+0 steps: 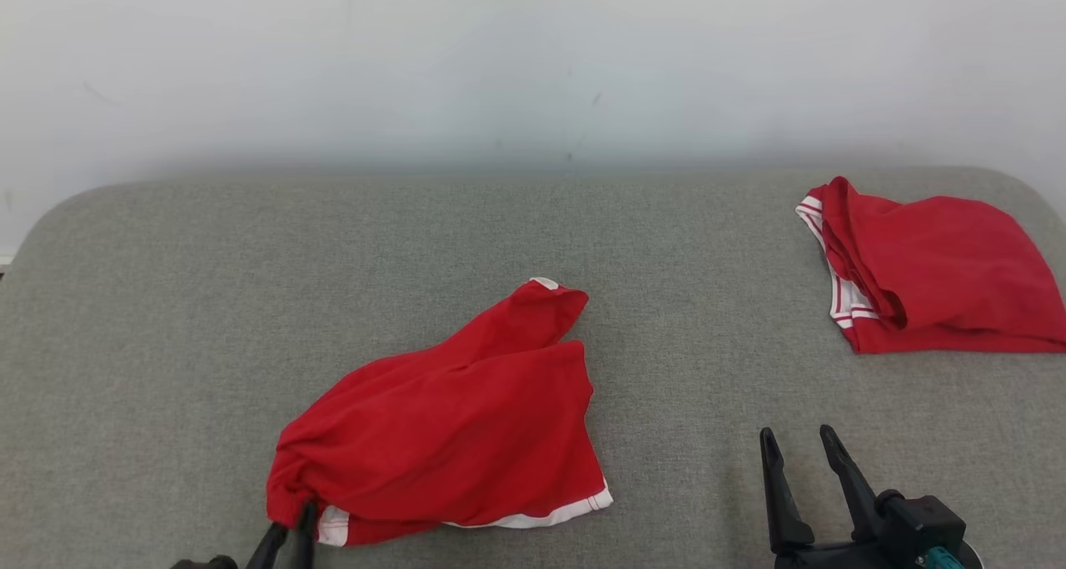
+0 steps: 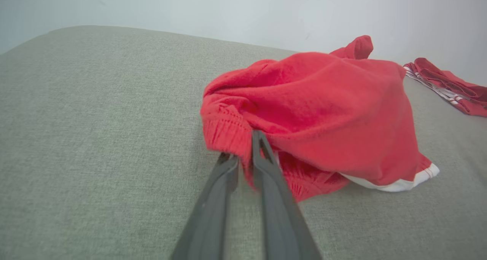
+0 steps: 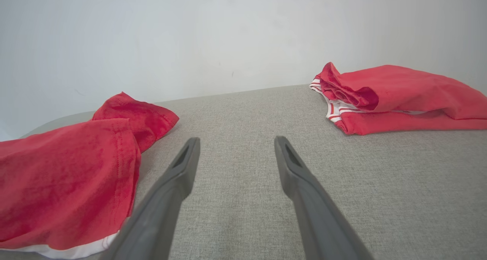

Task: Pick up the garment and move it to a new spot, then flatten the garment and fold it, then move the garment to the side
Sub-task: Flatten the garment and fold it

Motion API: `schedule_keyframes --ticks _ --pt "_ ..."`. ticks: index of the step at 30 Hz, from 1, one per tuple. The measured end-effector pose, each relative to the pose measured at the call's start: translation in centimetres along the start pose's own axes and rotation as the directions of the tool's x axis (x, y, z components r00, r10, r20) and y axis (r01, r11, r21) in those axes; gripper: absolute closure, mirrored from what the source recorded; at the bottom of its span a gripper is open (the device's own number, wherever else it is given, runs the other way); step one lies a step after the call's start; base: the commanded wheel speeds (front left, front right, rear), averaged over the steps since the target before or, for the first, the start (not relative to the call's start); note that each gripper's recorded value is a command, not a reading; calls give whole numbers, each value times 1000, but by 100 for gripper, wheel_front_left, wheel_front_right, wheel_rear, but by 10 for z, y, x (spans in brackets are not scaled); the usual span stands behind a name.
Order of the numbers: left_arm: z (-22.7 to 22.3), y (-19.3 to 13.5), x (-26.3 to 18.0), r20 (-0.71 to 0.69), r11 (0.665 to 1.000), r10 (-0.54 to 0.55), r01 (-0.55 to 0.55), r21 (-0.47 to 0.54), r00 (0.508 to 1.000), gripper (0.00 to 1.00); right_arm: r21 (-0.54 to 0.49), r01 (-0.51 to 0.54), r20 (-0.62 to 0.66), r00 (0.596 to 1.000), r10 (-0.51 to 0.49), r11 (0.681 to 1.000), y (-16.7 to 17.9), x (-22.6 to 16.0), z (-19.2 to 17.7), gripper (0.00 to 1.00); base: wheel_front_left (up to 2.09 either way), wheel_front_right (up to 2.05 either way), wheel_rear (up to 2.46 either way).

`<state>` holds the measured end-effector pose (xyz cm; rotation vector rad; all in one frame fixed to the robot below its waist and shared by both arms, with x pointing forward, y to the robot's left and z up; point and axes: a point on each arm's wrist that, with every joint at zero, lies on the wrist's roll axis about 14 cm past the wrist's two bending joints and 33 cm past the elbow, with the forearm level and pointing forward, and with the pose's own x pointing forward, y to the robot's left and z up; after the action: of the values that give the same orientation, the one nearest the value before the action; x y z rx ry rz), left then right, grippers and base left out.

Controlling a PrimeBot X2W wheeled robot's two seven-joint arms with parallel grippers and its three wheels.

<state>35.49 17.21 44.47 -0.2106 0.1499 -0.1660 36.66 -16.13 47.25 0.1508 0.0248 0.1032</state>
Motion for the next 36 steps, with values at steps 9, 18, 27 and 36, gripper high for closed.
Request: schedule_keyframes --ticks 9,18,27,36 --pt "14 18 -12 78 990 137 -133 -51 988 0 6 -29 2 1000 29 1000 10 3 1 0 0 0 0" --pt "42 33 -27 183 977 208 -214 13 961 0 20 -80 -56 995 81 997 27 3 -18 0 0 0 0" --pt "36 35 -34 175 972 228 -233 10 958 0 26 -207 -179 961 209 978 68 -4 -55 0 0 0 0" --pt "37 39 -38 180 968 244 -249 5 953 0 -14 -335 -291 903 317 942 100 7 -83 0 0 0 0"
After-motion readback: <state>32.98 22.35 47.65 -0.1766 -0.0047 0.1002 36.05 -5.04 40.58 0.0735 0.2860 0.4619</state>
